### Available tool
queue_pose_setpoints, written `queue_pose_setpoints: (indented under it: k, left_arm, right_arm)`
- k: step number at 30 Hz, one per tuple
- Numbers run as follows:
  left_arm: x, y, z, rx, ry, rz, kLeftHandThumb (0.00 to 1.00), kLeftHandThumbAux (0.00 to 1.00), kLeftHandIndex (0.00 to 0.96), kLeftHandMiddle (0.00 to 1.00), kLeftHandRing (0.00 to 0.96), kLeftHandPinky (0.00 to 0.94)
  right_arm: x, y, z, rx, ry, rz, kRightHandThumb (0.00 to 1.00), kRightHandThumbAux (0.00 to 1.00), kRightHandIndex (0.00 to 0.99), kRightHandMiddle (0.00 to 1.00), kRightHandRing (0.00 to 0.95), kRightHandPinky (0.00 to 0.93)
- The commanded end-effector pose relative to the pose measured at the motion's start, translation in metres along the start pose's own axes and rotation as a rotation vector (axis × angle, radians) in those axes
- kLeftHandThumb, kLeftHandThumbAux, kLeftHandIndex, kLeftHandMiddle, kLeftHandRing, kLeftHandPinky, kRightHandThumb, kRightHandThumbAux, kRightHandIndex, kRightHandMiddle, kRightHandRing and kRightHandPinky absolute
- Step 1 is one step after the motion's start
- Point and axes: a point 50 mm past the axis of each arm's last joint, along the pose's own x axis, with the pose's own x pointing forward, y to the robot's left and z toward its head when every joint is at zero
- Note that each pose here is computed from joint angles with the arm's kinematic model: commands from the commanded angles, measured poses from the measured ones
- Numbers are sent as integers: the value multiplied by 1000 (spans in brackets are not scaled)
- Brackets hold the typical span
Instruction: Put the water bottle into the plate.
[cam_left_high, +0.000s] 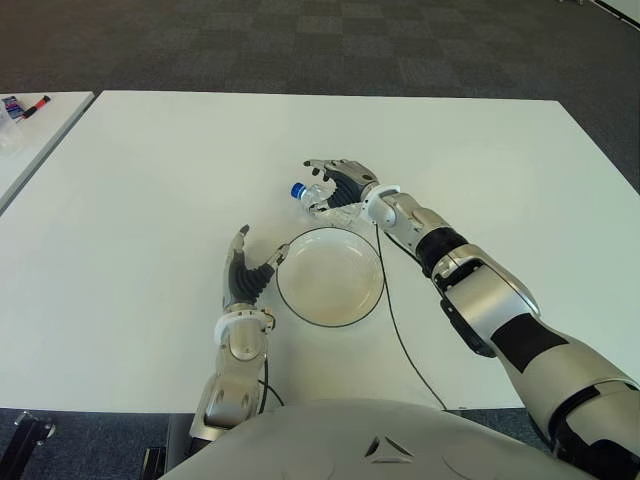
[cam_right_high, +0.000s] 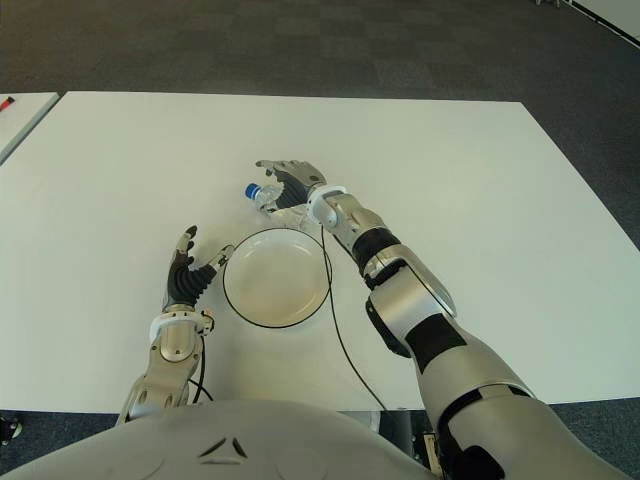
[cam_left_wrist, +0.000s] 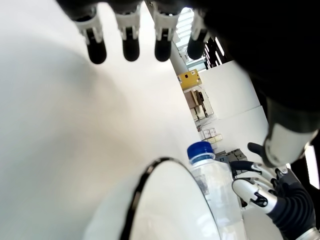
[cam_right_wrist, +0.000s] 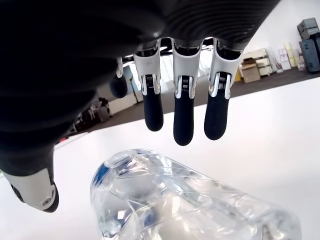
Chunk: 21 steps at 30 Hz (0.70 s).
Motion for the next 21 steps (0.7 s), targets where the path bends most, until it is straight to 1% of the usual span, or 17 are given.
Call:
queue_pose_setpoints:
  k: [1, 5, 9, 15, 21]
  left_arm:
    - [-5, -12, 10, -45, 0, -24, 151, 580, 40, 57, 66, 95]
    - [-6, -13, 11, -44, 0, -24, 154, 590, 39, 56, 64, 94]
    - [-7, -12, 11, -42, 1, -24, 154, 593, 39, 56, 64, 94]
    - [-7, -12, 11, -48, 0, -25, 153, 586, 41, 56, 64, 92]
    - [-8, -12, 11, -56, -7, -26, 159, 577, 44, 59, 65, 94]
  right_arm:
    - [-3, 5, -4, -22, 24, 29, 303, 590, 51, 238, 290, 332]
    - [-4, 11, -6, -30, 51, 60, 318, 589, 47, 217, 266, 305]
    - [-4, 15, -7, -38, 74, 87, 325, 590, 43, 203, 252, 300]
    - [-6, 19, -7, -37, 90, 95, 319, 583, 44, 200, 263, 344]
    - [-7, 18, -5, -49, 82, 89, 292, 583, 42, 203, 284, 381]
